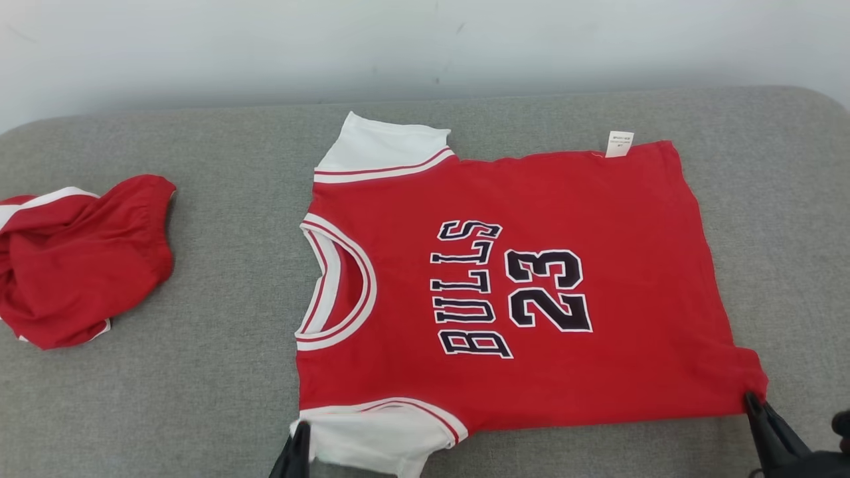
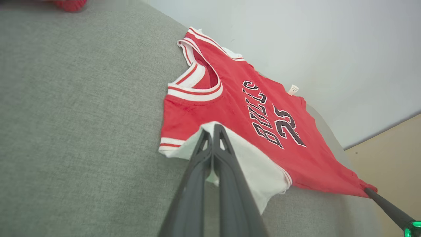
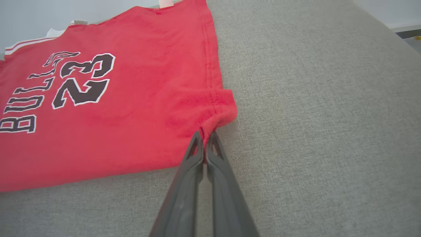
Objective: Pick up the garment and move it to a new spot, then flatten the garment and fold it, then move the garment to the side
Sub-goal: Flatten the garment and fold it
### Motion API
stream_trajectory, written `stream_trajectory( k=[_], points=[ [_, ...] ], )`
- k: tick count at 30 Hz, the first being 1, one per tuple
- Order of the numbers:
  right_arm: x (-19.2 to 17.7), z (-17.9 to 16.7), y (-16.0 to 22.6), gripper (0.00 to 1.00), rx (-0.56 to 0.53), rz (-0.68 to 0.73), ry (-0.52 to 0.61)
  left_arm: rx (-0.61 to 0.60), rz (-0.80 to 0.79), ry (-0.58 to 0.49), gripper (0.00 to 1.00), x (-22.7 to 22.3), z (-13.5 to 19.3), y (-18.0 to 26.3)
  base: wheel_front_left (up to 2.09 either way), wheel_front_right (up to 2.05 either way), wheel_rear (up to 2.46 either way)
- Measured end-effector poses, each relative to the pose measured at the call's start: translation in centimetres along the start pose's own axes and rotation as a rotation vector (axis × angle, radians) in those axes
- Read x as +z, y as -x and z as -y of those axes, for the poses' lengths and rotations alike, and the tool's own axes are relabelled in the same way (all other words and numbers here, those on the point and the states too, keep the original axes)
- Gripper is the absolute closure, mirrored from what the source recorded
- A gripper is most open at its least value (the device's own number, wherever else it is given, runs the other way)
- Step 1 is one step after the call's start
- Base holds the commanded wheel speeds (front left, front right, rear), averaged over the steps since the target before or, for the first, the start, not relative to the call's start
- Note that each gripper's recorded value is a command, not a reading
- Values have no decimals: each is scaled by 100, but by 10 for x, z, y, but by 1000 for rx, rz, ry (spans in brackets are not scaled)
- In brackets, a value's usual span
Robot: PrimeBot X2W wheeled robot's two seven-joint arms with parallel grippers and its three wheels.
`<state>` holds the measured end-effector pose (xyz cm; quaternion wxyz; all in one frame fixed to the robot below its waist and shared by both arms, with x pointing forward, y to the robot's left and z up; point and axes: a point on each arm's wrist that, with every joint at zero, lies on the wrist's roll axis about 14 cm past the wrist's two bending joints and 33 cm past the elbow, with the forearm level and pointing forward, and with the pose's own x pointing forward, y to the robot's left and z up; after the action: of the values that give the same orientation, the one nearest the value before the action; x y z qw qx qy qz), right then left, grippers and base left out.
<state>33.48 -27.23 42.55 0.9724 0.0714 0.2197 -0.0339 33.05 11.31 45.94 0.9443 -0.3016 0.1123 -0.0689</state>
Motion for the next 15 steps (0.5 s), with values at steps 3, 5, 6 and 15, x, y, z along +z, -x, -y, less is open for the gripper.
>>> stream_trajectory(
  k=[3, 5, 6, 15],
  points=[
    [6, -8, -5, 100, 19, 12, -4, -63, 16, -38, 100, 8, 13, -14, 0, 0, 0],
    [12, -13, -9, 100, 32, 21, -2, -96, 37, -71, 100, 17, 18, -25, 0, 0, 0],
    [14, -14, -12, 100, 36, 22, 1, -115, 42, -93, 100, 21, 20, -31, 0, 0, 0],
    [40, -21, -52, 100, 58, 25, 37, -171, 85, -207, 100, 61, 17, -91, 0, 0, 0]
  ],
)
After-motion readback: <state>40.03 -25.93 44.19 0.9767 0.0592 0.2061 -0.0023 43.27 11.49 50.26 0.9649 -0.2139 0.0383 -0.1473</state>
